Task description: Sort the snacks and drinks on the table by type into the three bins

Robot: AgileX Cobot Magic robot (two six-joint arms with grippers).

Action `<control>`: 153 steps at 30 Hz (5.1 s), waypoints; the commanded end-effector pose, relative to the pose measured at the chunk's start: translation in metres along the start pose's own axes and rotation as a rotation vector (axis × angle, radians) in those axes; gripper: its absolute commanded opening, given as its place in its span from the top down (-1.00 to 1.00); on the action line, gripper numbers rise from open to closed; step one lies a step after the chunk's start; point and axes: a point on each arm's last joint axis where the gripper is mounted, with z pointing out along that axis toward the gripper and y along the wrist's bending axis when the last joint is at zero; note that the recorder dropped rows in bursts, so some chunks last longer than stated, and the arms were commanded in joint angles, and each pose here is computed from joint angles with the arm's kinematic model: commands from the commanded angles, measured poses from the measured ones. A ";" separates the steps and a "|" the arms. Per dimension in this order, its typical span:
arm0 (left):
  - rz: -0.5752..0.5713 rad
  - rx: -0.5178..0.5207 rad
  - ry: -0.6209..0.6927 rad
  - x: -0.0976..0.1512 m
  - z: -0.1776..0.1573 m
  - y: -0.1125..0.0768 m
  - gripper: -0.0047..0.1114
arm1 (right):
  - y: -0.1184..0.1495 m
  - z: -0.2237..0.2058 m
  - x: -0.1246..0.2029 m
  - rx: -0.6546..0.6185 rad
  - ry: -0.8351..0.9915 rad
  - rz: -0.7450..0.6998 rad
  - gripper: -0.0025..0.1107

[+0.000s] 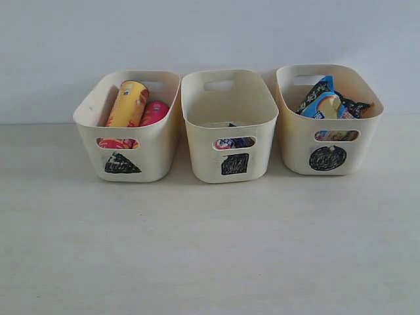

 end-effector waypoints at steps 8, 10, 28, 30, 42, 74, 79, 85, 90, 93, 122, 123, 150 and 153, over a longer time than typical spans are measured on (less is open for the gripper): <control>0.215 -0.156 -0.163 0.032 0.015 0.033 0.83 | 0.000 0.000 0.001 0.000 0.004 -0.009 0.96; 0.200 -0.202 -0.242 0.052 0.016 0.047 0.83 | 0.000 0.000 0.001 0.000 0.004 -0.009 0.96; 0.157 -0.390 -0.207 0.244 0.006 0.117 0.83 | 0.000 0.000 0.000 0.000 -0.001 -0.007 0.96; 0.135 -0.388 -0.196 0.248 0.008 0.119 0.83 | 0.000 0.000 0.000 0.000 -0.002 -0.004 0.96; 0.109 -0.393 -0.090 0.258 0.009 0.120 0.83 | 0.000 0.000 0.000 0.000 -0.002 -0.006 0.96; 0.109 -0.393 -0.090 0.258 0.009 0.120 0.83 | -0.018 -0.007 0.041 0.087 0.010 -0.261 0.96; 0.109 -0.393 -0.091 0.258 0.009 0.120 0.83 | -0.016 -0.010 0.049 0.062 0.071 -0.242 0.96; 0.110 -0.392 -0.093 0.258 0.009 0.120 0.83 | -0.017 -0.010 0.046 0.075 0.045 -0.249 0.96; 0.110 -0.392 -0.093 0.258 0.009 0.120 0.83 | -0.017 -0.010 0.049 0.071 0.077 -0.268 0.96; 0.110 -0.392 -0.093 0.258 0.009 0.120 0.83 | -0.017 -0.010 0.049 0.070 0.079 -0.268 0.96; 0.110 -0.392 -0.093 0.258 0.009 0.120 0.83 | -0.025 -0.012 0.055 0.147 0.154 -0.283 0.96; 0.110 -0.392 -0.093 0.258 0.009 0.120 0.83 | -0.025 -0.012 0.055 0.147 0.154 -0.283 0.96; 0.110 -0.392 -0.093 0.258 0.009 0.120 0.83 | -0.025 -0.012 0.055 0.146 0.154 -0.282 0.96; 0.110 -0.392 -0.093 0.258 0.009 0.120 0.83 | -0.025 -0.012 0.055 0.146 0.154 -0.282 0.96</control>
